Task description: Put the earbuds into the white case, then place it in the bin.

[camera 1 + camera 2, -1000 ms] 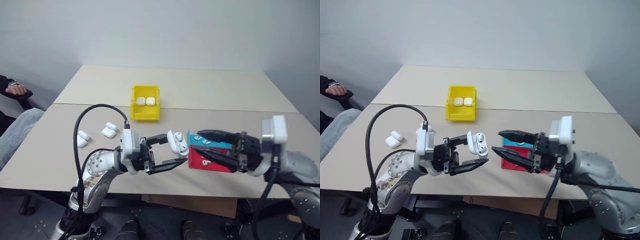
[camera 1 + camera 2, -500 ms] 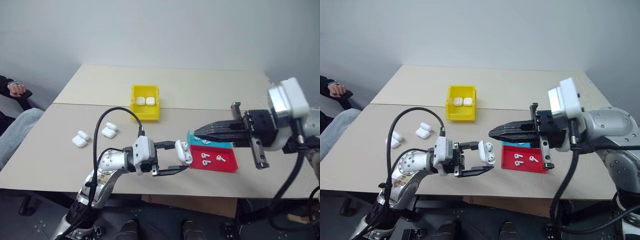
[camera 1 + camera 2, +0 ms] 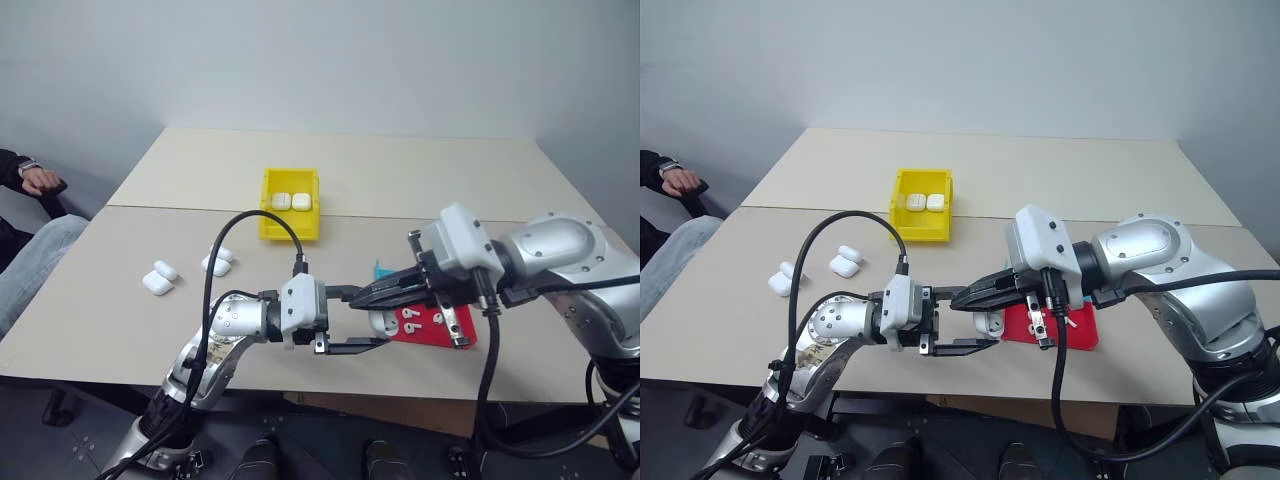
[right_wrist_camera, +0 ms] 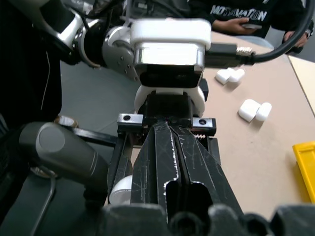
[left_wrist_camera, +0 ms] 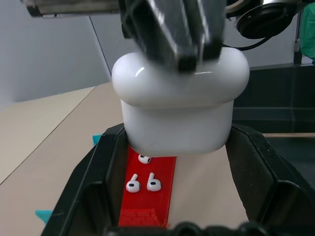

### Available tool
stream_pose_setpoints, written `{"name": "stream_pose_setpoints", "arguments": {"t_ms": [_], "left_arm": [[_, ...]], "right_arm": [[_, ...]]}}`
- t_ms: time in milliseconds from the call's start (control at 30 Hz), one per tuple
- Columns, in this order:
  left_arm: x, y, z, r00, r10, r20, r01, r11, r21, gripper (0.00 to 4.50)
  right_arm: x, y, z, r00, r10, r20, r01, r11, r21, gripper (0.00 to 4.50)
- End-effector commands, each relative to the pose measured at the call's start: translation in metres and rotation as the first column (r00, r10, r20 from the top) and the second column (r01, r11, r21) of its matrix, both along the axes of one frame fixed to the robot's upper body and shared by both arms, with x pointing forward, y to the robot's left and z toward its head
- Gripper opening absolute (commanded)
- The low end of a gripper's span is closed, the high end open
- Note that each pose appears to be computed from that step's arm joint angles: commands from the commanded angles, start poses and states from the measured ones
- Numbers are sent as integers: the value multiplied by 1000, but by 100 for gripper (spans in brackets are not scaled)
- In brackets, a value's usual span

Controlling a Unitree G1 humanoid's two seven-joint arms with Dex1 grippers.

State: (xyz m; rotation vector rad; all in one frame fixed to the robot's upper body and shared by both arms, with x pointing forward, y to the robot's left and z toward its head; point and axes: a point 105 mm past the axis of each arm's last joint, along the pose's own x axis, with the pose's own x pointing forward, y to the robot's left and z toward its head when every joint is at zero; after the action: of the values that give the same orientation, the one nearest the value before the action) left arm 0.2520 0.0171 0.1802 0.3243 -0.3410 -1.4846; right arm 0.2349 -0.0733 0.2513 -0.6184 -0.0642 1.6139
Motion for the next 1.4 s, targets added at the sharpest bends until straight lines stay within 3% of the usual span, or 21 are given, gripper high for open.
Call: {"name": "stream_pose_setpoints", "arguments": {"t_ms": [33,367,667,733,833,967,1067,1267,1400], "left_arm": [[-3,-3,11,999,-9,39,10,1000,-23,272],[-4,6,18,1000,7,31,-4,997,-74,272],[8,11,23,996,85,31,-81,990,-115,272],[27,11,29,980,194,42,-186,972,-142,272],[73,11,42,898,439,35,-424,884,-199,272],[141,21,57,676,736,27,-706,659,-259,272],[176,33,66,548,837,13,-807,532,-254,272],[220,54,72,377,922,-88,-914,355,-198,272],[230,55,67,333,935,-118,-938,317,-138,272]], "right_arm": [[-1,1,-1,998,11,64,-8,999,-39,3],[6,-17,-8,995,-49,92,57,994,-92,3],[3,-22,43,988,-81,131,56,981,184,3],[8,-26,53,982,-135,129,99,962,255,3],[16,-33,62,967,-229,115,179,925,336,3],[21,-40,58,944,-316,92,260,888,378,3],[24,-44,52,924,-376,63,323,859,397,3],[22,-50,33,893,-449,34,407,838,364,3],[22,-51,25,877,-481,20,443,823,356,3]]}}
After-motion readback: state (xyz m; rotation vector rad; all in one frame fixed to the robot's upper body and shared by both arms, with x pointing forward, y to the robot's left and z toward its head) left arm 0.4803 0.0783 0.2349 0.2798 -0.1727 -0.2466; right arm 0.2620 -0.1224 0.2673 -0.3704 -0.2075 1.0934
